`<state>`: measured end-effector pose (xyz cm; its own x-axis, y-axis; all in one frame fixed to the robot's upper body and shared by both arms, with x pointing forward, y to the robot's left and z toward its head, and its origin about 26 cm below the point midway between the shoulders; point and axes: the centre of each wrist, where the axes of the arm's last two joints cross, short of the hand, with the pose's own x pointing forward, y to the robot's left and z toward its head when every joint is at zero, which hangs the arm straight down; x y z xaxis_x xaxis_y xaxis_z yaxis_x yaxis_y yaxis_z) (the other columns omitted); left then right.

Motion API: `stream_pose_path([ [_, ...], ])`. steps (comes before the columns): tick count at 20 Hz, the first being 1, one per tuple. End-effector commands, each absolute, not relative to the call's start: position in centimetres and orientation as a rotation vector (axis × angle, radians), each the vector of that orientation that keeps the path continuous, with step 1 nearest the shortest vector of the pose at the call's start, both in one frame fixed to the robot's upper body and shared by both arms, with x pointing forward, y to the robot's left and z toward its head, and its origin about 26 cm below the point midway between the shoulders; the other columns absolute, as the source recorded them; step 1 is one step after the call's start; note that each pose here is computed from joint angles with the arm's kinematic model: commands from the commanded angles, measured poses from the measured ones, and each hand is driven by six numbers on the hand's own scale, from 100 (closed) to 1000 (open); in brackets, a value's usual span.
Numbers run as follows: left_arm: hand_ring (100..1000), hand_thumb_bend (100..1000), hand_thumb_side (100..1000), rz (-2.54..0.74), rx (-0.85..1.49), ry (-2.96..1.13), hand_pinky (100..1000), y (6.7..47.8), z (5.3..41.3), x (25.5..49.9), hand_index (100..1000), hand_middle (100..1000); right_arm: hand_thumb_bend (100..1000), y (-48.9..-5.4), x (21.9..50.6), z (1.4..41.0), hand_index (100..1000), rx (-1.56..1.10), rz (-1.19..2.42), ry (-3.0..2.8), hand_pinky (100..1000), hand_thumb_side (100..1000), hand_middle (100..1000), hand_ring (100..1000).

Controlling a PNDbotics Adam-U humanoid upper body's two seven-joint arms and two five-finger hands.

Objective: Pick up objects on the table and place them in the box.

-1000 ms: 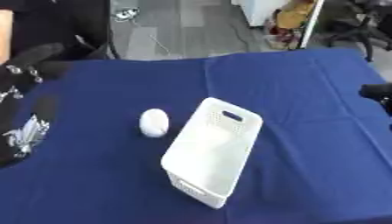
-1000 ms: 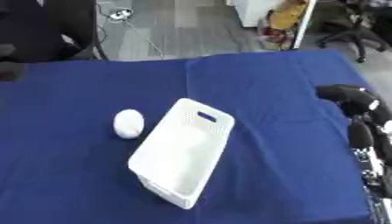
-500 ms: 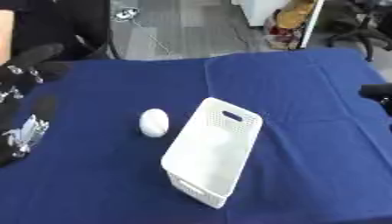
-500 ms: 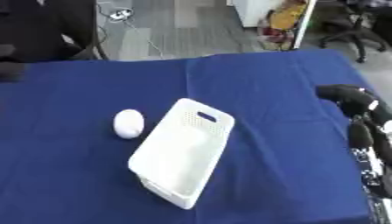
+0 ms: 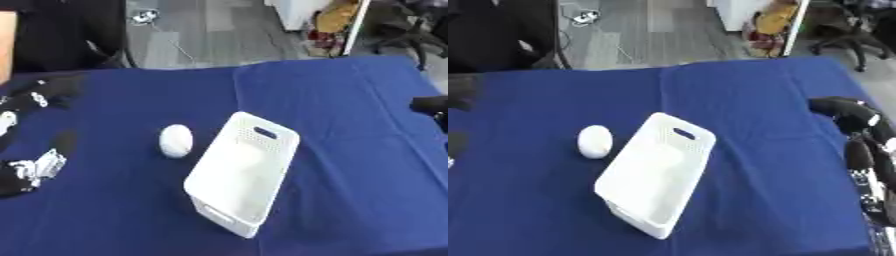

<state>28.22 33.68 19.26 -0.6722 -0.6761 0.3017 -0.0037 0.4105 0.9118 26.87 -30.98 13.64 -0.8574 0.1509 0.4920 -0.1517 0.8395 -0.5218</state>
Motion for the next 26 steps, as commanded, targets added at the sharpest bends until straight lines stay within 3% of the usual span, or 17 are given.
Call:
stream_pose_path([
  [1,824,966,610,-1.328,0.612,-1.94,702,33.6,20.0,28.9,995,934,100,-31.1,26.7,14.3,863,-0.005,0.795,-2.495,844,676,770,833],
  [26,811,964,654,-1.534,0.613,-1.955,729,31.3,21.8,32.7,961,886,100,-31.0,26.6,14.1,863,0.009,0.8,-2.485,846,675,768,836],
])
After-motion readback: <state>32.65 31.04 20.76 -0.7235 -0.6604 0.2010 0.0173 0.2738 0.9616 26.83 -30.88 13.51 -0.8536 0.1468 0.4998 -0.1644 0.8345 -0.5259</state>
